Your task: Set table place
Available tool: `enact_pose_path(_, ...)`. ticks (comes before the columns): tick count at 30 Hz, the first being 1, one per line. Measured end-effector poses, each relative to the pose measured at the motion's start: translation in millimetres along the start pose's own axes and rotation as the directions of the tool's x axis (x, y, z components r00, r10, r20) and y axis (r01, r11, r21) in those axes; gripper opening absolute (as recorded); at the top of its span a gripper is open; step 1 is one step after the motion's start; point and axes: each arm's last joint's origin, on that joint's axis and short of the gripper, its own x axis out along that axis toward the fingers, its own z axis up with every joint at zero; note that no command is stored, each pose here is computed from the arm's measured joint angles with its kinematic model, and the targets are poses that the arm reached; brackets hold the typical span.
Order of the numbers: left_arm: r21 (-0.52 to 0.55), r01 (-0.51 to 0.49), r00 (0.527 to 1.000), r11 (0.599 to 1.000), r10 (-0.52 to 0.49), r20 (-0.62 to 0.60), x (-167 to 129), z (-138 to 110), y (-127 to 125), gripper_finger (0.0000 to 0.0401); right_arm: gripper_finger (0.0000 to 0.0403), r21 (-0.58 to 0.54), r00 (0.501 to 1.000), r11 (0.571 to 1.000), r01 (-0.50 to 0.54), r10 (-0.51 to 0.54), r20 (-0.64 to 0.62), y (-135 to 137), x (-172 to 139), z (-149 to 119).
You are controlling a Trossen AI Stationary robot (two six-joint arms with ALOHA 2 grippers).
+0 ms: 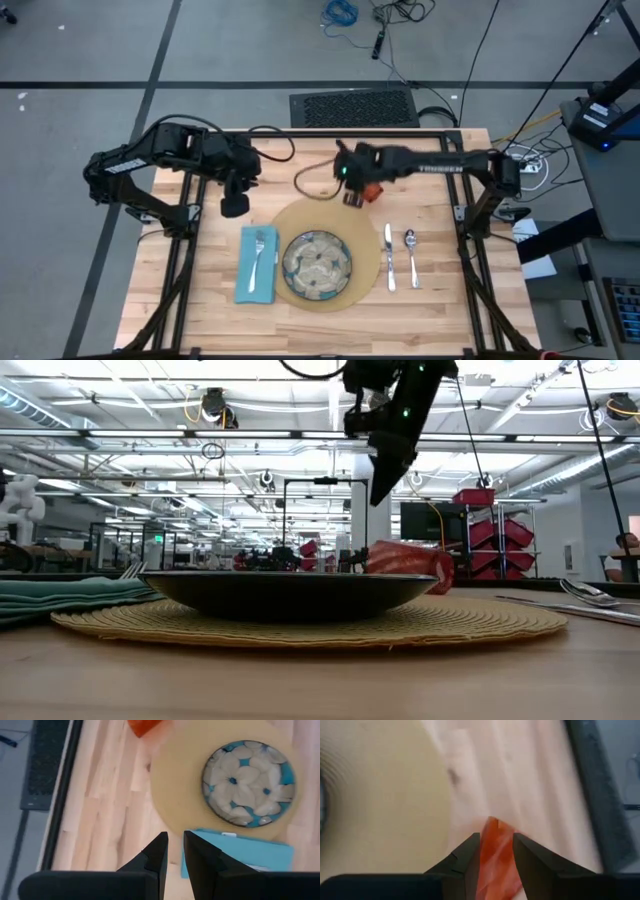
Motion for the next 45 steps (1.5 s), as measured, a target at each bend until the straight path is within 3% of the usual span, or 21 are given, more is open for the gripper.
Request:
enact_pose_path(7,0.024,-0.070,0.997,0.997,0.071,-0.030,11,-1,1,0.0048,0.0108,-0.077,0.989,0.996,0.052,-0.062,-0.136,-59,-25,0)
enact_pose_path(13,0.076,-0.140,0.985,0.987,0.147,-0.091,33,-6,4,0.0048,0.0125,-0.149,0.892,0.989,-0.015,-0.054,-0.448,-116,6,-34)
enact_pose_path(17,0.103,-0.156,0.986,0.982,0.161,-0.039,50,0,10,0.0048,0.0126,-0.301,0.867,0.941,0.154,-0.274,-0.415,-142,20,-31)
enact_pose_path(19,0.111,-0.149,0.988,0.983,0.152,-0.024,58,1,16,0.0047,0.0120,-0.296,0.852,0.919,0.259,-0.362,-0.378,-150,22,-26)
enact_pose_path(20,0.108,-0.138,0.990,0.985,0.141,-0.021,63,1,21,0.0047,0.0117,-0.302,0.858,0.921,0.246,-0.351,-0.374,-150,21,-25)
enact_pose_path(24,0.056,-0.089,0.995,0.994,0.091,-0.032,77,-6,46,0.0047,0.0098,-0.339,0.908,0.941,-0.009,-0.135,-0.398,-144,14,-29)
enact_pose_path(27,0.021,-0.077,0.997,0.997,0.077,0.004,79,-12,64,0.0047,0.0088,-0.301,0.935,0.949,-0.089,-0.024,-0.353,-147,8,-31)
enact_pose_path(32,0.018,-0.005,0.992,1.000,0.002,0.124,86,-14,85,0.0047,0.0080,-0.252,0.932,0.926,-0.281,0.201,-0.303,-167,9,-41)
enact_pose_path(35,0.026,0.025,0.988,0.999,-0.028,0.155,86,-16,94,0.0047,0.0080,-0.196,0.923,0.936,-0.293,0.222,-0.315,-183,15,-51)
enact_pose_path(39,0.031,0.056,0.969,0.998,-0.062,0.240,85,-12,103,0.0047,0.0080,-0.020,0.894,0.958,-0.286,0.260,-0.364,-203,22,-70)
enact_pose_path(45,0.080,0.164,0.931,0.983,-0.181,0.317,88,-7,106,0.0047,0.0079,0.177,0.869,0.950,-0.257,0.307,-0.388,-216,17,-85)
